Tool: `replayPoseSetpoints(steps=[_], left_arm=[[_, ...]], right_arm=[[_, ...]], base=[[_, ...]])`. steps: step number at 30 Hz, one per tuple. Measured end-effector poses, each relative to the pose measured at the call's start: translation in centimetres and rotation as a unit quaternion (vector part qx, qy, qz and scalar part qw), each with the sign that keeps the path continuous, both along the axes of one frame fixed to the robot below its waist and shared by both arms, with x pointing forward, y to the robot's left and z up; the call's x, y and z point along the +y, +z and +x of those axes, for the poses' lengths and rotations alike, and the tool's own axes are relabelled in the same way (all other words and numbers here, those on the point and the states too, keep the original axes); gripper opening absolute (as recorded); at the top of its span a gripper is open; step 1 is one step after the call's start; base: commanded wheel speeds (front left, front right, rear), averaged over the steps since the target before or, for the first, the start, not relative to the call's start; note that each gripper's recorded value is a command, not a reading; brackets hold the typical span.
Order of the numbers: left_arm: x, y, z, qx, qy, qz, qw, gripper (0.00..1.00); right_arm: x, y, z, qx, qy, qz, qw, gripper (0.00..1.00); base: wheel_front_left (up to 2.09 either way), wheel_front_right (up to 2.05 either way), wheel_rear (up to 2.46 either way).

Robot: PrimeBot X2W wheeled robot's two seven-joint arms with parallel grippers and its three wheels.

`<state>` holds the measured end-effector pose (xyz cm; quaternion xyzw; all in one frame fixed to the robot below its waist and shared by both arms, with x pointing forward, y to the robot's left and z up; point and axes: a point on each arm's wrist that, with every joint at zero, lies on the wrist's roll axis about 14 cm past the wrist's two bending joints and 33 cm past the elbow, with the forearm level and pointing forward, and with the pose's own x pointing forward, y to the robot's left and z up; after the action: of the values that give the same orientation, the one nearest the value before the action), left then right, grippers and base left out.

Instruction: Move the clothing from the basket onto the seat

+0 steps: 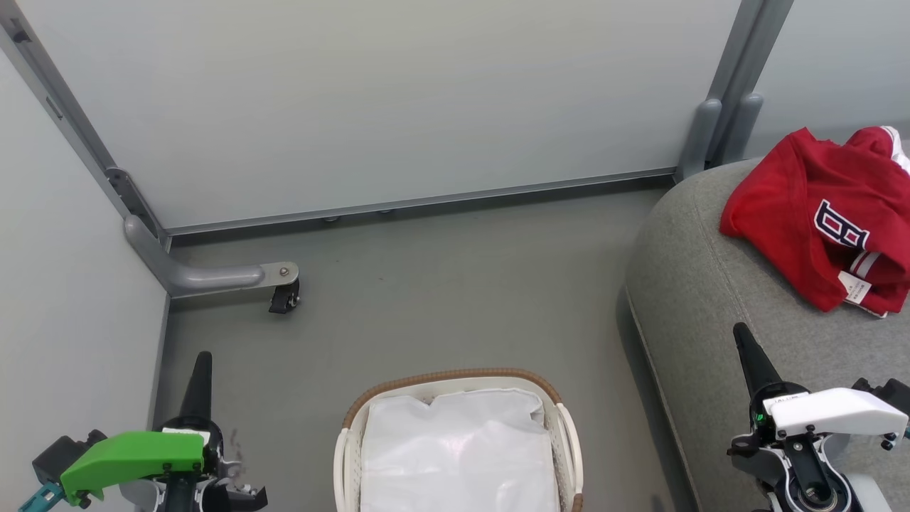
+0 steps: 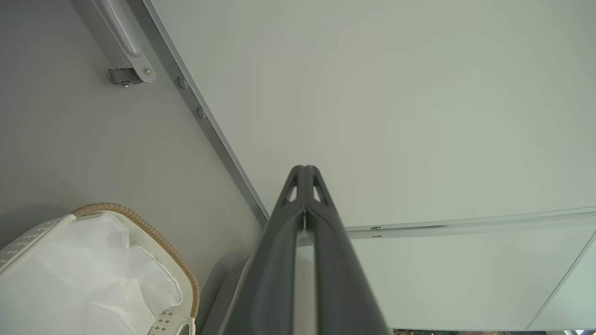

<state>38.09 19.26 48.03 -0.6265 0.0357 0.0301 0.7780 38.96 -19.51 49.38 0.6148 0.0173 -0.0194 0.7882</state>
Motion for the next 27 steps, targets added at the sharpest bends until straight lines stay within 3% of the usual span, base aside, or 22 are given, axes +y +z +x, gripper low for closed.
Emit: replayPoseSetpoints(steps=[27], left_arm=[[0.5,1.7,0.5,-0.03,0.004,-0.088,0.996,0.0]], right_arm=[[-0.3,1.1,0.0,-0.02,0.001,0.101,0.995,0.0]], base=[[0.0,0.0,0.0]])
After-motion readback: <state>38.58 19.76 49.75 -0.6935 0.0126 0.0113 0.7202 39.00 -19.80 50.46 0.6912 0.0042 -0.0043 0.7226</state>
